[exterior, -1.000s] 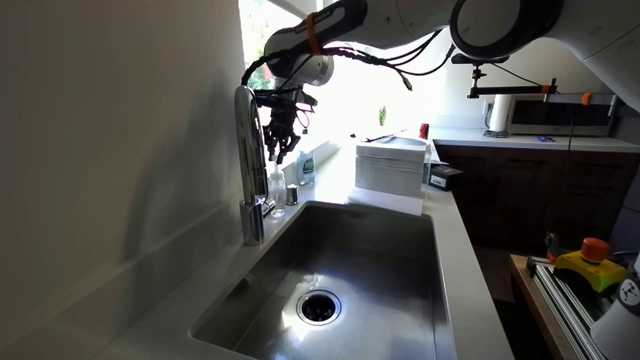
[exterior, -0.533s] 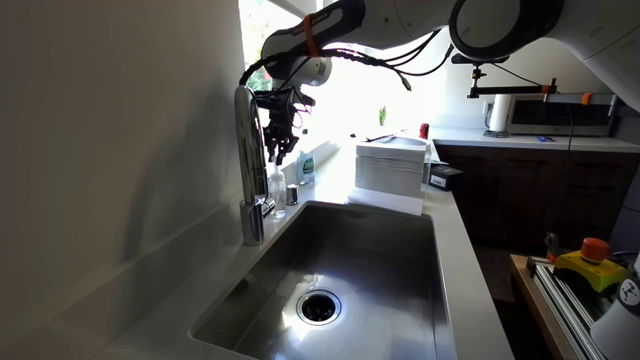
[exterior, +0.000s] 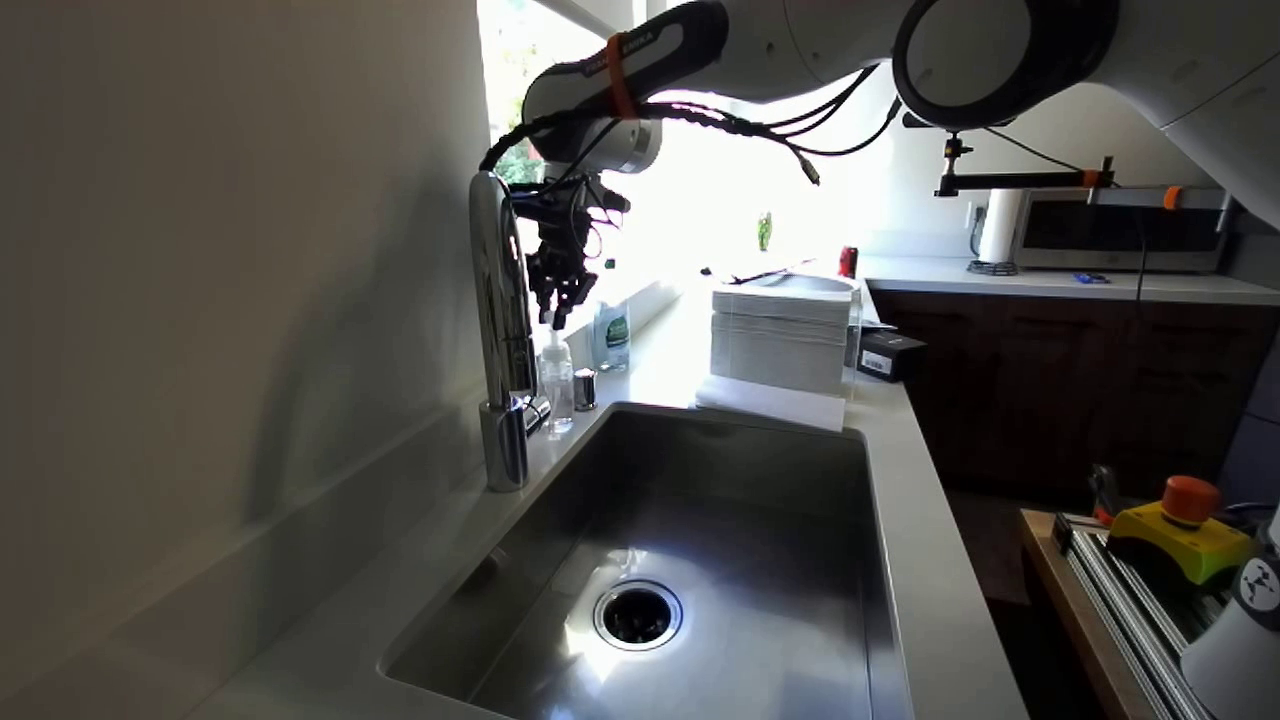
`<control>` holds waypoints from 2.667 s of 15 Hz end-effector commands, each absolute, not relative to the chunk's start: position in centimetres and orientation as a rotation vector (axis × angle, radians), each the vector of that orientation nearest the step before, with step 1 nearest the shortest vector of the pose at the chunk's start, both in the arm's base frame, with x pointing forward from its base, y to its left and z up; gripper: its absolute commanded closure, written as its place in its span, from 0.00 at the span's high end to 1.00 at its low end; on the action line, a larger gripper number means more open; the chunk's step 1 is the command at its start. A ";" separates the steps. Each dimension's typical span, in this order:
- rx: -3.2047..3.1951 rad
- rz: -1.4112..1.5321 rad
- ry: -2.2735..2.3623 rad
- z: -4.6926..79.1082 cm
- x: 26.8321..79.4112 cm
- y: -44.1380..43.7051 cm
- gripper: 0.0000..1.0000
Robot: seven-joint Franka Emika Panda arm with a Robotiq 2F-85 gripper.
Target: Move the left bottle to the left
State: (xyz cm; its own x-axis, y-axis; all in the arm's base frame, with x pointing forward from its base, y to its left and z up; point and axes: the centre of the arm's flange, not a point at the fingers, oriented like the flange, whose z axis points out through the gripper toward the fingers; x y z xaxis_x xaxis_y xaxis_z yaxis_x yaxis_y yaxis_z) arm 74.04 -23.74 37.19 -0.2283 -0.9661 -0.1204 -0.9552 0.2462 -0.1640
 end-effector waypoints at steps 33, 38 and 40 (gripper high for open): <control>-2.658 0.010 1.395 43.9 69.7 -26.8 1.00; -2.713 0.037 1.308 43.7 69.6 -26.7 1.00; -2.806 0.068 1.114 43.7 69.4 -26.2 1.00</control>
State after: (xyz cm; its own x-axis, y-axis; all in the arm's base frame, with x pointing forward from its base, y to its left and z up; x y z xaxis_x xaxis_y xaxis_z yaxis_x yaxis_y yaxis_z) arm 69.56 -26.67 43.71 0.6252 -0.7766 -0.0778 -0.7797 -0.6172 -0.1054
